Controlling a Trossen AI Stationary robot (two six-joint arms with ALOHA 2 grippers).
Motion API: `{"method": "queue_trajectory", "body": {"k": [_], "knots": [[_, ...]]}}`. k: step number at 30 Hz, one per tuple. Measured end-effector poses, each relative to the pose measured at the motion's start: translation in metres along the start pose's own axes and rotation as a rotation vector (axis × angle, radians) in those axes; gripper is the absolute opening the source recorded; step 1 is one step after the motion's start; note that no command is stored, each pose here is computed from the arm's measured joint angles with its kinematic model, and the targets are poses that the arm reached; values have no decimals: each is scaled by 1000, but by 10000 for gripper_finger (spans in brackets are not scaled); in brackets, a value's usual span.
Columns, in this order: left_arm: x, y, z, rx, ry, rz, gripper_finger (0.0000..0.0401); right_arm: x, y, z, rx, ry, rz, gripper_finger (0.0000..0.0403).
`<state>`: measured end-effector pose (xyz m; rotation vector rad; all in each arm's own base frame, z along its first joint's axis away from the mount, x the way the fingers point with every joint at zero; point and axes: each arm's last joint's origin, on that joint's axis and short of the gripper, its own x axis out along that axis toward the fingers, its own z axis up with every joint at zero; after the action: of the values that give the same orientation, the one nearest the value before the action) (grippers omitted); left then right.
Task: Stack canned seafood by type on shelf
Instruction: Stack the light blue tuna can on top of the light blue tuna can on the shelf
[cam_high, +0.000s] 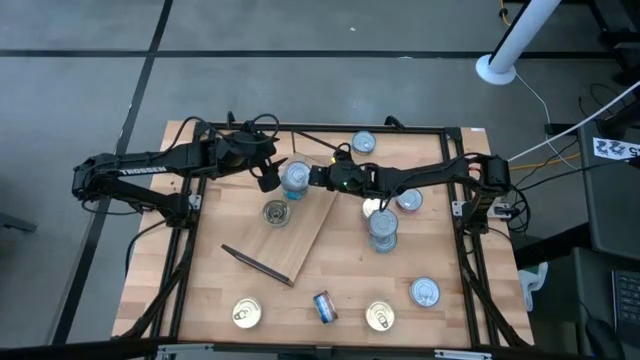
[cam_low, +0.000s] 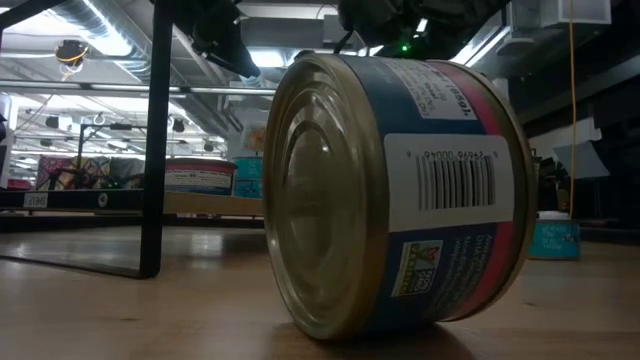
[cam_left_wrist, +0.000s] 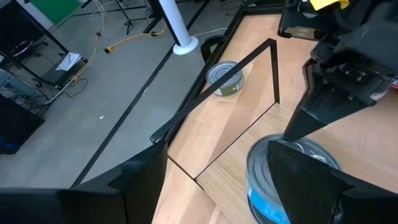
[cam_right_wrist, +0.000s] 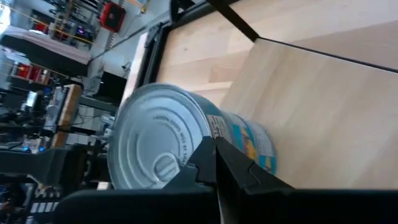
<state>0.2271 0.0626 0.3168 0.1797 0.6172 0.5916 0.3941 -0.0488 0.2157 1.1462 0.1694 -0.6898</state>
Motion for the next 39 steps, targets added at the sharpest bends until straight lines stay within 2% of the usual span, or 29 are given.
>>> {"method": "queue_trajectory", "body": {"k": [21,28,39], "knots": [[0,0,0,1,1,0,271,6,-1,-3,25,8,20,10],[0,0,0,1,2,0,271,6,0,-3,26,5,22,38],[0,0,0,-9,3,-1,271,7,-1,-2,6,9,15,105]]}}
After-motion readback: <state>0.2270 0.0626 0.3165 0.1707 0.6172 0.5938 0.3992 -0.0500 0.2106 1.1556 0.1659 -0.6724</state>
